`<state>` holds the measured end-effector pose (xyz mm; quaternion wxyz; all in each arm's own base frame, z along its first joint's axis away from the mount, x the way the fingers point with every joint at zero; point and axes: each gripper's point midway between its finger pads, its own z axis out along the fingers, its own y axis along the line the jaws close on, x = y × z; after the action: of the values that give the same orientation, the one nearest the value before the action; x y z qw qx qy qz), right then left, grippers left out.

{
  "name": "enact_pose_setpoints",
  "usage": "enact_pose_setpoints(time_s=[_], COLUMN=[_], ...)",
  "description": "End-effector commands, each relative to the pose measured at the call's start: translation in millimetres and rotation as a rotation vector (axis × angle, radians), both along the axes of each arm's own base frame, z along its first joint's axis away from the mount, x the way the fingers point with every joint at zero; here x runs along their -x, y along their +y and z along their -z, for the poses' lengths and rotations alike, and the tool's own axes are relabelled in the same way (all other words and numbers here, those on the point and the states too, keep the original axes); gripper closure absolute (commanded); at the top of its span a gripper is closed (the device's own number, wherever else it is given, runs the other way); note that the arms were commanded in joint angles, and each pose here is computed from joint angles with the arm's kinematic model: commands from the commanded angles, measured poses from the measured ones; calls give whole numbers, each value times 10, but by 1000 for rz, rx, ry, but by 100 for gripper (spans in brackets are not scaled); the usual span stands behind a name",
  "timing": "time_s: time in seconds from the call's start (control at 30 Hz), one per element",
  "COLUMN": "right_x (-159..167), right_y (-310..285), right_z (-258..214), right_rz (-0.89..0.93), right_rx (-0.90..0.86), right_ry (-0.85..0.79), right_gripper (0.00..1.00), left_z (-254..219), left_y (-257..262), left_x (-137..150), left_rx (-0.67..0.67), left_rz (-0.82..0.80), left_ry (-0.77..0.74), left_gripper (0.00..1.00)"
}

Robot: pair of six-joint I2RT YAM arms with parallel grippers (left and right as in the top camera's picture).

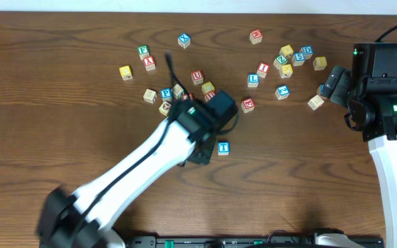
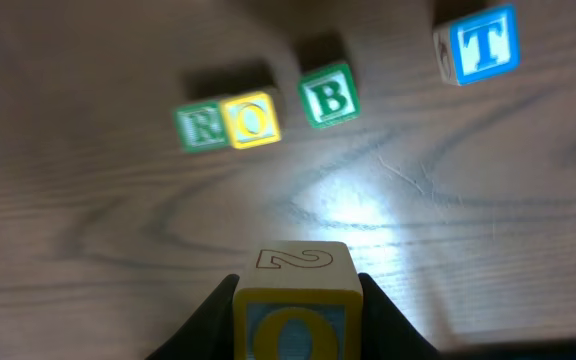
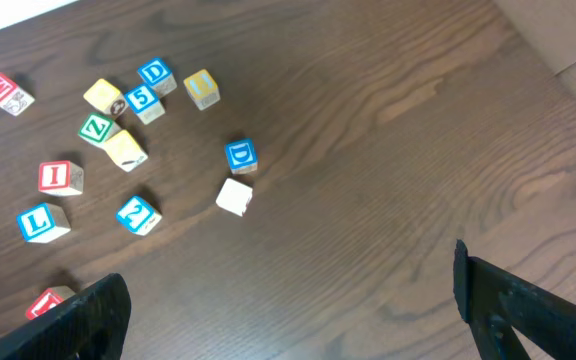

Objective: Spell out ROBOT
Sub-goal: 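Lift the O block and carry it toward the R O B T row, then lower the O block between the B and T blocks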

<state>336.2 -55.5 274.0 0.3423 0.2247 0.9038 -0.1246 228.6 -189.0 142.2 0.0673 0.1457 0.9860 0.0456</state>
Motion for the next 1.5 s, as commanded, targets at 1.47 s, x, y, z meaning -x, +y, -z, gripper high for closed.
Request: enact_pose_setpoints(time_s=[1.47], right_x=[-3], right_y=[-32], right_z=[-70], right_rz=[5], right_rx=[15], right_ry=[-14], right_gripper=[1], left_z=[964], left_y=[-507], left_x=[-425], left_rx=[215], left_rz=[-284], left_ry=[-114], left_gripper=[90])
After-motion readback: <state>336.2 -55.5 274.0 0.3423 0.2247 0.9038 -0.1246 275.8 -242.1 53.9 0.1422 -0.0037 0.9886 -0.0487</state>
